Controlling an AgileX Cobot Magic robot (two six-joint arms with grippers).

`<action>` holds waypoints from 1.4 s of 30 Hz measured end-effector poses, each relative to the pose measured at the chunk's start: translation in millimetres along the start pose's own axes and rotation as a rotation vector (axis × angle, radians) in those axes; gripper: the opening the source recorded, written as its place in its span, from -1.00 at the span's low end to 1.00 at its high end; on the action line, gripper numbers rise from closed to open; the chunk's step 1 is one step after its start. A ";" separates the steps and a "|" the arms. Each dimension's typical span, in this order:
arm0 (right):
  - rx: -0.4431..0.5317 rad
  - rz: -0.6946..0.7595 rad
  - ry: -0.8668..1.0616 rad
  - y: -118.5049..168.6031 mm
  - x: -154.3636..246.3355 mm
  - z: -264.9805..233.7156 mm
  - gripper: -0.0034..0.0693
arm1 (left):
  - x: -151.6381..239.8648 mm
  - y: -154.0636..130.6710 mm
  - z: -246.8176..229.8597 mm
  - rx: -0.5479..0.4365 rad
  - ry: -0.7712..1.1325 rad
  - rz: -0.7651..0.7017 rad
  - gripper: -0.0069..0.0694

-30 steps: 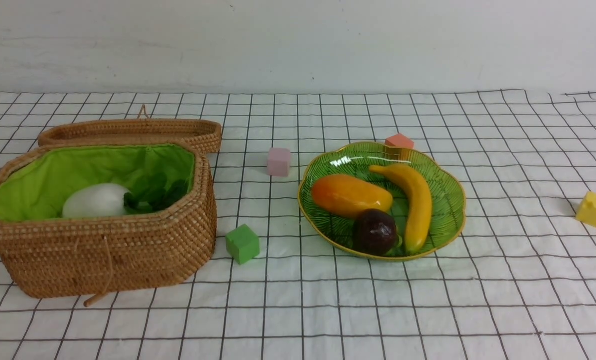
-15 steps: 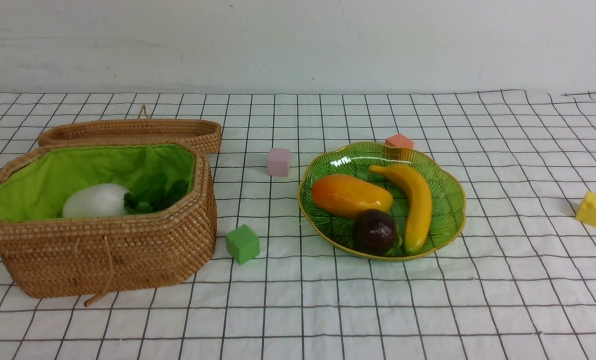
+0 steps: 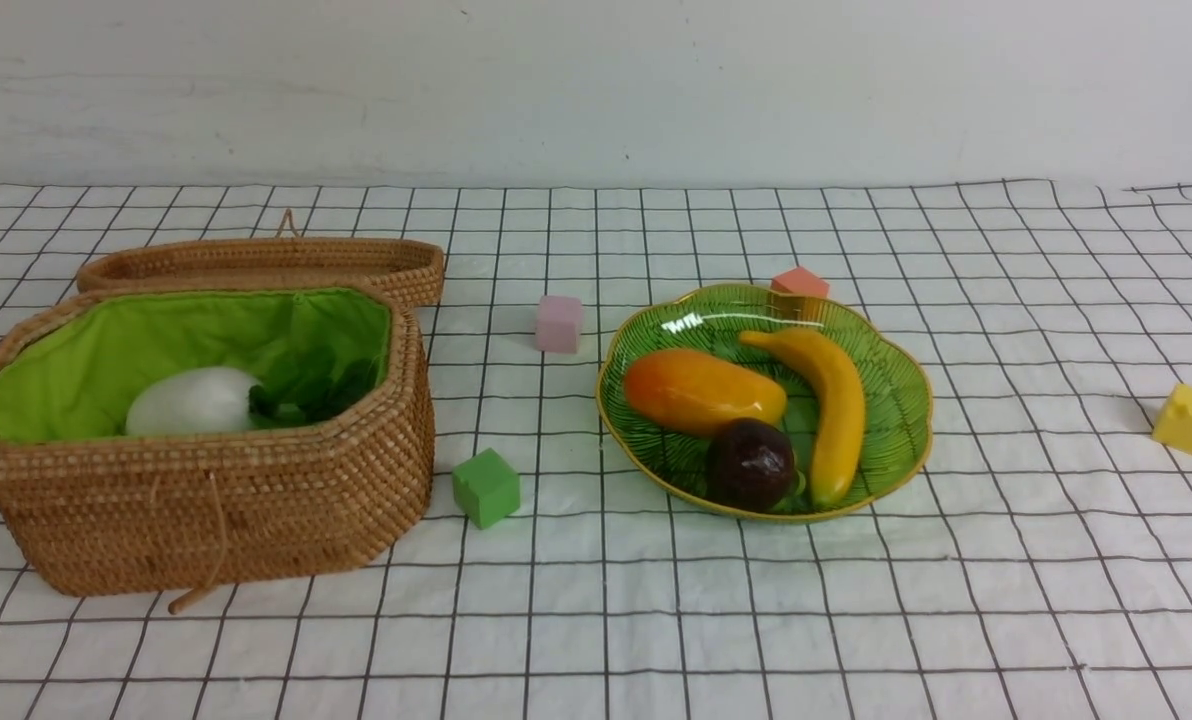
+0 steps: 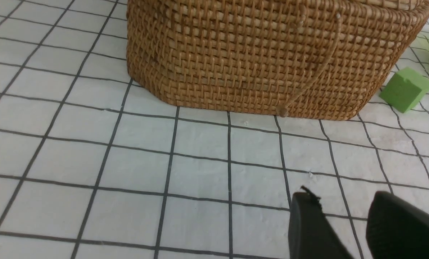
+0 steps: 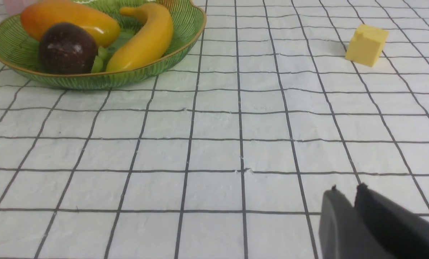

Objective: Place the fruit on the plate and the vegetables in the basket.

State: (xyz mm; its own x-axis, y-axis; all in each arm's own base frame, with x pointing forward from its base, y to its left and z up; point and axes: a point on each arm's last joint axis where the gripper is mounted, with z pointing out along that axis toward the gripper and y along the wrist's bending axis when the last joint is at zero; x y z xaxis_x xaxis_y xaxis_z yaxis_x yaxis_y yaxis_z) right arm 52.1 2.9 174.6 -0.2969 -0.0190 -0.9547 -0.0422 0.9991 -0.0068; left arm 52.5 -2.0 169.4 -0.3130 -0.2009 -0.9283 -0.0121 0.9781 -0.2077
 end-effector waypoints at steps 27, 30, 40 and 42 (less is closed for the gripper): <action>0.000 0.000 -0.001 0.0 -0.1 0.0 -0.56 | 0.1 0.0 0.0 0.000 0.002 0.000 -0.20; 0.000 -0.001 -0.001 0.0 -0.1 0.0 -0.55 | 0.1 0.0 0.0 0.000 0.002 0.000 -0.20; -0.001 0.001 -0.001 0.1 -0.1 0.0 -0.53 | 0.1 0.0 0.0 0.000 0.002 0.000 -0.20; -0.001 0.001 -0.001 0.1 -0.1 0.0 -0.53 | 0.1 0.0 0.0 0.000 0.002 0.000 -0.20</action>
State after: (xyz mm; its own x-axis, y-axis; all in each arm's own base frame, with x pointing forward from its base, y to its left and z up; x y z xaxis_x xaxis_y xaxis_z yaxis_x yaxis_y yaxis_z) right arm 52.1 3.0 174.7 -0.2961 -0.0175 -0.9550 -0.0427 0.9991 -0.0051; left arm 52.5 -2.0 169.2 -0.3145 -0.2009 -0.9278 -0.0126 0.9782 -0.2075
